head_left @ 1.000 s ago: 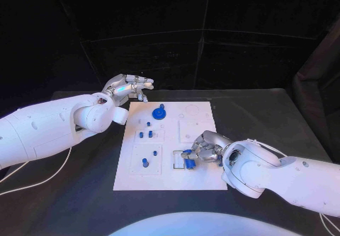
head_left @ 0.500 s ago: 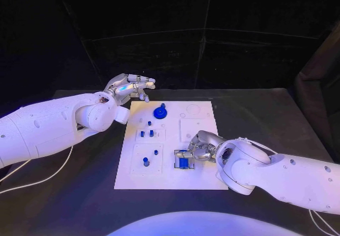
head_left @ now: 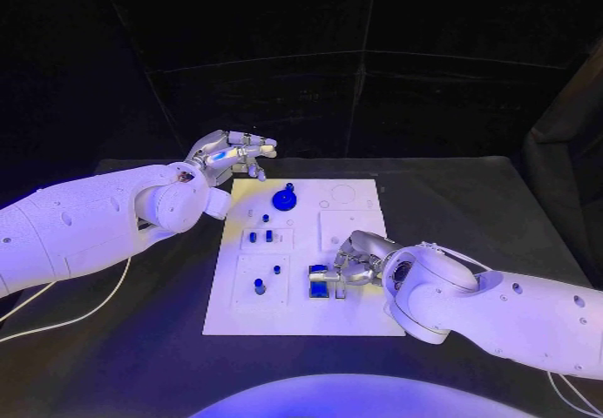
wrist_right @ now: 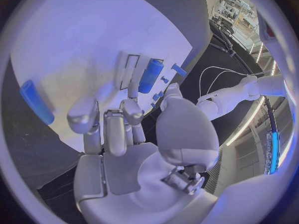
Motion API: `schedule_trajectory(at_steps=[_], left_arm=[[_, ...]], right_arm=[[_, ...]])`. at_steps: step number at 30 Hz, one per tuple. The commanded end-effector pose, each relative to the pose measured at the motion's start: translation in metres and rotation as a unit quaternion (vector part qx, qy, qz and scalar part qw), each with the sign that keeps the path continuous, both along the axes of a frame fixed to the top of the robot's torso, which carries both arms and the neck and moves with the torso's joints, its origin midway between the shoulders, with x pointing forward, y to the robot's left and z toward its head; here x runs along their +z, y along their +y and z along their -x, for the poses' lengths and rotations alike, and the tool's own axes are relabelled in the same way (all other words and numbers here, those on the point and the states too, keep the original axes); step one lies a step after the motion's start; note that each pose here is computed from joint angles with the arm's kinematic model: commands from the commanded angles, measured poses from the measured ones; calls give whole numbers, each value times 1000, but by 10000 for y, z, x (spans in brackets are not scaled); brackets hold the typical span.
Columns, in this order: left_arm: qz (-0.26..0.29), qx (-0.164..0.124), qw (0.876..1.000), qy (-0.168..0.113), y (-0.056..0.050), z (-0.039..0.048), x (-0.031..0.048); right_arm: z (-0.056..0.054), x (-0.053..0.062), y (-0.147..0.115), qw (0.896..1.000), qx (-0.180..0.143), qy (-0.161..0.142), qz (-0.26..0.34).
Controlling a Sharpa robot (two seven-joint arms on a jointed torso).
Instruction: Assemble the parts on the task board
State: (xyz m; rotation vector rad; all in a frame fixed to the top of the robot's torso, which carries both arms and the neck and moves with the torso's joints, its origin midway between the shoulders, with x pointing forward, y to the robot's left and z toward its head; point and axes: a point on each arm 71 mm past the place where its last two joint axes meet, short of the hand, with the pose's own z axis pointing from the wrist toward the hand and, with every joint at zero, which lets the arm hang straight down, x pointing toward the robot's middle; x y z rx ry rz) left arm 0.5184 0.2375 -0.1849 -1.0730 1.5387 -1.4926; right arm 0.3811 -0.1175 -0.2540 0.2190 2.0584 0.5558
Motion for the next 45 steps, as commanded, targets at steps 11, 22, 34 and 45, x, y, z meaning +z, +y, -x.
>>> schedule_trajectory(at_steps=[11,22,34,45], left_arm=[[4,-8,1000,2,-15,3,10],[3,-8,1000,3,-18,1,8],[2,-6,1000,3,-2,-4,4],[3,-5,1000,1,1,-6,4]], right_arm=[[51,66,32,999,26,-23,5],[28,79,72,997,47,-53,33],[83,155,-139,997,43,-50,-51],[20,277,-925,992,-18,13,-120]])
